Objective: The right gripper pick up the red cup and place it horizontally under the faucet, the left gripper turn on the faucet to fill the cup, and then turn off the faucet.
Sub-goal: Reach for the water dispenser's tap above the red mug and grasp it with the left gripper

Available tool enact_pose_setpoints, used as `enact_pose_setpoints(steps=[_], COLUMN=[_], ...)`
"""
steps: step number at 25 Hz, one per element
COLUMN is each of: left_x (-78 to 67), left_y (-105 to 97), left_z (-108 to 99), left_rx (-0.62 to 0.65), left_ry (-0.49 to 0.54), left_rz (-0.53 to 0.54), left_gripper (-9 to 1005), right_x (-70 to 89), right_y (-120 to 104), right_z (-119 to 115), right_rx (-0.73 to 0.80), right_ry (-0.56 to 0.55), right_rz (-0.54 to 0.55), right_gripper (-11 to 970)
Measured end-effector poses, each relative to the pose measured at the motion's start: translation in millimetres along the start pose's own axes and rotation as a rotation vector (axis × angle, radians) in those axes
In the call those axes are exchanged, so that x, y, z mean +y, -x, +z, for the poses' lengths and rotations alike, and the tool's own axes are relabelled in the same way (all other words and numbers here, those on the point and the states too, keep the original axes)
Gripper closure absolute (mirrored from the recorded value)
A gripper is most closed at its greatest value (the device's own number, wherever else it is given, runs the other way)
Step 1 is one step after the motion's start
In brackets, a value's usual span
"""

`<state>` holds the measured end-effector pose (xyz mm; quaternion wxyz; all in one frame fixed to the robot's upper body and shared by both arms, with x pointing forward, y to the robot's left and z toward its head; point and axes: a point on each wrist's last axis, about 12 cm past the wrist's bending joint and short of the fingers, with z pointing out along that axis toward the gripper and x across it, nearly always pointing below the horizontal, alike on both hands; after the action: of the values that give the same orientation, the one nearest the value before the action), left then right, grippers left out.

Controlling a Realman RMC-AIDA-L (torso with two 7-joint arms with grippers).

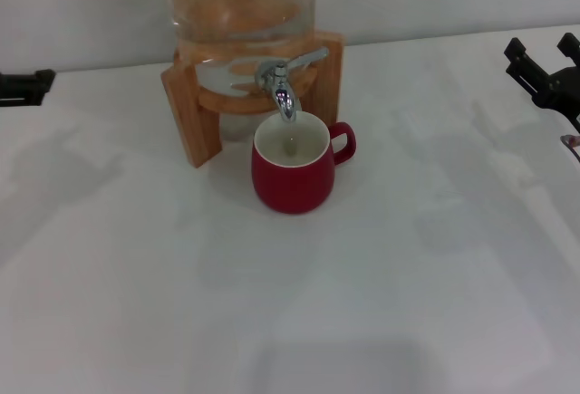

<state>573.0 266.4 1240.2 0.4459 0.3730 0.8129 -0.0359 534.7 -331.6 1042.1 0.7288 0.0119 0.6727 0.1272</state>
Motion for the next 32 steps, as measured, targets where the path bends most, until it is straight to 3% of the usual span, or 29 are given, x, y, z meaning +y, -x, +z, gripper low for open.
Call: enact_pose_setpoints(steps=[9,17,32], left_x=[4.1,4.8,-18.1], left_y=[9,15,37], left_z=[6,21,31], left_rx=[-0.113,-0.12,-0.182], left_ry=[-0.108,-0.174,-0.332], left_rz=[0.022,0.067,0.12], left_gripper=[137,137,138], right_x=[1.9,3.0,8.6], right_y=[0,0,-1], right_z=[1,2,4], right_rx=[-0.002,-0.001,0.003], right_ry=[0.006,0.009,0.036], right_rz=[0.005,0.014,0.012], right_gripper=[87,86,87])
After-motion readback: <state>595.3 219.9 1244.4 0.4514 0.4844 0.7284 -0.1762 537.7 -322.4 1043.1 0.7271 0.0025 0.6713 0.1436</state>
